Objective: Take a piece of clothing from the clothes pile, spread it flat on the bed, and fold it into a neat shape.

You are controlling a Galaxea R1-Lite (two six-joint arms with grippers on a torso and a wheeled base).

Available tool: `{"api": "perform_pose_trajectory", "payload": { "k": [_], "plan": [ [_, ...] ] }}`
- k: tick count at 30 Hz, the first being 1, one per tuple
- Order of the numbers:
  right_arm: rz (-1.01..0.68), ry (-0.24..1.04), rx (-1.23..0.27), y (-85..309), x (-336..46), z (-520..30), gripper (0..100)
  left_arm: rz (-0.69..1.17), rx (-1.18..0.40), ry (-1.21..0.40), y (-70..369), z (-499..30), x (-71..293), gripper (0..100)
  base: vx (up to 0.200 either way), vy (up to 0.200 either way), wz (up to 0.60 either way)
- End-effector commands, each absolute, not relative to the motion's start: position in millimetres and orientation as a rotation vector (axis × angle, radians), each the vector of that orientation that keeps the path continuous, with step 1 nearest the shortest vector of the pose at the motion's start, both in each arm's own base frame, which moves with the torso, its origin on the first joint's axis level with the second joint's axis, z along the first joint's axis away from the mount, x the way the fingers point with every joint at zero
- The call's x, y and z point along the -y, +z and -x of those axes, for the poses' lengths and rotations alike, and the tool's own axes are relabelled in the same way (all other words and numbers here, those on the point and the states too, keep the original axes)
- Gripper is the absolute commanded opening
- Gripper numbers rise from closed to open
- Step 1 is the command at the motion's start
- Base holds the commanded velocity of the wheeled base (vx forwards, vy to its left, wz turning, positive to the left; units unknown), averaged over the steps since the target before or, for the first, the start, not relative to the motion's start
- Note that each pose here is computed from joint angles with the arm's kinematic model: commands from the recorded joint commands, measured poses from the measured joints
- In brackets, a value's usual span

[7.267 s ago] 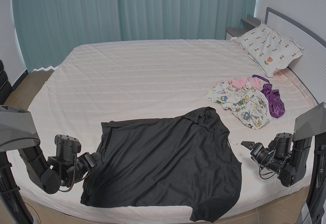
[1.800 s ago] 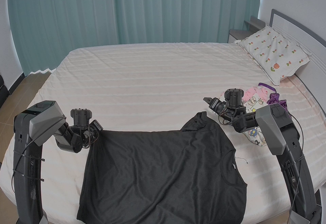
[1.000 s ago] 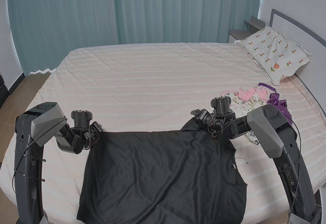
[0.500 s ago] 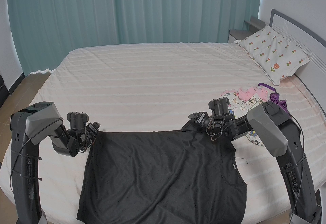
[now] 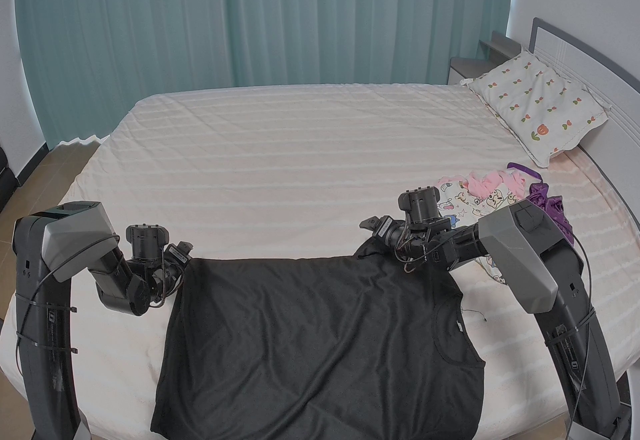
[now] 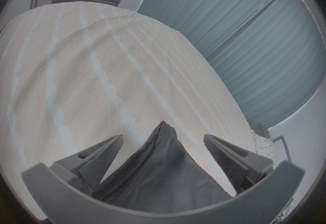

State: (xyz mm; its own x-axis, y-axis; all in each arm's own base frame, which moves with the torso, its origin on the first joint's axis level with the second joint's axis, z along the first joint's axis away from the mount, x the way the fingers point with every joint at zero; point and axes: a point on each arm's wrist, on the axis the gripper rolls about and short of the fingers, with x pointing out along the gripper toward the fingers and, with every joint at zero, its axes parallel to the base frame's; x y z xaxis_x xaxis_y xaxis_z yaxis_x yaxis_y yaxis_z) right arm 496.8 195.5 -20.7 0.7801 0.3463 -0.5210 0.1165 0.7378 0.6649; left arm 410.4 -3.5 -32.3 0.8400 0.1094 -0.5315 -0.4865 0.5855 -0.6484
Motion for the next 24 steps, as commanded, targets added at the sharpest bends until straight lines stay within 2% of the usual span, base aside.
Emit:
{"api": "perform_pose_trajectory", "payload": {
  "k": [1,2,4,6,10,15,19,24],
  "plan": [
    [-0.866,0.178,-0.582,-3.5,-199.5,-513.9,100,0.89,-0.465,0.363,-30.6,-410.0,3.5,100,0.0,0.0,0.0],
    [-0.877,0.184,-0.579,-2.0,-199.7,-514.1,100,0.89,-0.465,0.363,-30.6,-410.0,3.5,100,0.0,0.0,0.0],
    [-0.948,0.291,-0.47,17.0,-198.4,-519.6,100,0.893,-0.464,0.365,-30.2,-409.7,3.5,100,0.0,0.0,0.0],
    [-0.957,0.321,-0.413,21.7,-195.1,-522.6,100,0.907,-0.465,0.37,-30.5,-408.4,3.5,100,0.0,0.0,0.0],
    [-0.924,0.25,-0.481,14.4,-186.7,-522.9,100,0.918,-0.437,0.358,-29.3,-408.5,3.5,100,0.0,0.0,0.0],
    [-0.859,0.194,-0.486,10.4,-175.2,-523.1,100,0.919,-0.427,0.351,-30.8,-405.0,3.5,100,0.0,0.0,0.0],
    [-0.762,0.173,-0.542,2.0,-168.4,-515.9,100,0.919,-0.427,0.351,-30.8,-405.0,3.5,100,0.0,0.0,0.0],
    [-0.746,0.151,-0.593,4.2,-167.5,-507.8,100,0.919,-0.428,0.349,-30.8,-405.0,3.5,100,0.0,0.0,0.0]
  ]
}}
